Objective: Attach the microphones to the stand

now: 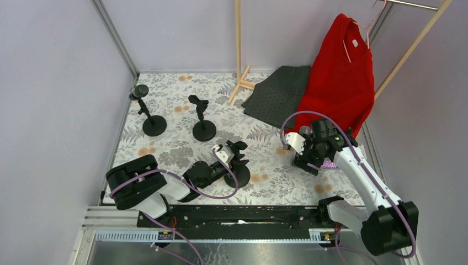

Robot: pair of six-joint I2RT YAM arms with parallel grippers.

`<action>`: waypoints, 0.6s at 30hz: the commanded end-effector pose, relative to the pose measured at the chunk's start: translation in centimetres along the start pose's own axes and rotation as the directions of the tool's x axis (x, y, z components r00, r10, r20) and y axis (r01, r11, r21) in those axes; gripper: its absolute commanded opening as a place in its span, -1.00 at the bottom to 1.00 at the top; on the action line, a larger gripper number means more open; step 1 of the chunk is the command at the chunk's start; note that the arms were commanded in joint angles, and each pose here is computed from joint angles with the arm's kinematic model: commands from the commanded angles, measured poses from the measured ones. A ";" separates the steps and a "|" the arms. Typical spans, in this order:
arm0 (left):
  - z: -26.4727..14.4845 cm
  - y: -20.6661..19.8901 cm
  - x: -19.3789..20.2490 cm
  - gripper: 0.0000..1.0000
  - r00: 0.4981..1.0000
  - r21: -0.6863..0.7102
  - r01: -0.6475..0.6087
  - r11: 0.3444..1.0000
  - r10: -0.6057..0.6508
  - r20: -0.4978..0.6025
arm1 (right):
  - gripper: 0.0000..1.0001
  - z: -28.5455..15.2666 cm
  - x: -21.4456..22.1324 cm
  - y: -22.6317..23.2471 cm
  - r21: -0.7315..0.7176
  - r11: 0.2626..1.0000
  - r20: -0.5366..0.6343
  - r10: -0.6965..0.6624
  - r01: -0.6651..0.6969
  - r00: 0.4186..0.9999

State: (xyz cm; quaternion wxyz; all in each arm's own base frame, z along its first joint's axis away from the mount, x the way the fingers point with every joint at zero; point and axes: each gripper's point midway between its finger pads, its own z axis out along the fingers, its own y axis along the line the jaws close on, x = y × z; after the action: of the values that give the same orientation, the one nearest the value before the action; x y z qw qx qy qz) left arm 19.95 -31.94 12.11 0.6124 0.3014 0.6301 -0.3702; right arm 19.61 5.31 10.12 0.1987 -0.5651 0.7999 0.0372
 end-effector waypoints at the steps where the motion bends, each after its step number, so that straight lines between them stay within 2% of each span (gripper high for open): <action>1: 0.0 -0.5 -2.6 -1.00 0.995 0.025 0.009 1.000 -0.012 0.097 | 0.68 1.3 0.7 -0.8 -0.020 0.999 -0.059 -0.044 0.043 0.997; 10: 0.5 -1.1 -2.8 -1.00 0.993 0.057 0.037 0.998 -0.043 0.112 | 0.68 3.3 1.5 -0.8 -0.059 0.997 -0.090 -0.046 0.041 0.995; 18: 0.6 -1.4 -2.7 -1.00 0.994 0.072 0.036 0.997 -0.043 0.105 | 0.67 5.9 2.0 -0.6 -0.035 0.998 -0.057 -0.059 0.057 0.997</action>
State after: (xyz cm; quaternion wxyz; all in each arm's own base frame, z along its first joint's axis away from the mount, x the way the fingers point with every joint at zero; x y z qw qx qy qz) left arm 19.62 -32.02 12.14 0.6103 0.3007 0.6259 -0.3813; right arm 20.18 4.72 4.77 0.1462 -0.5841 0.7976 0.0362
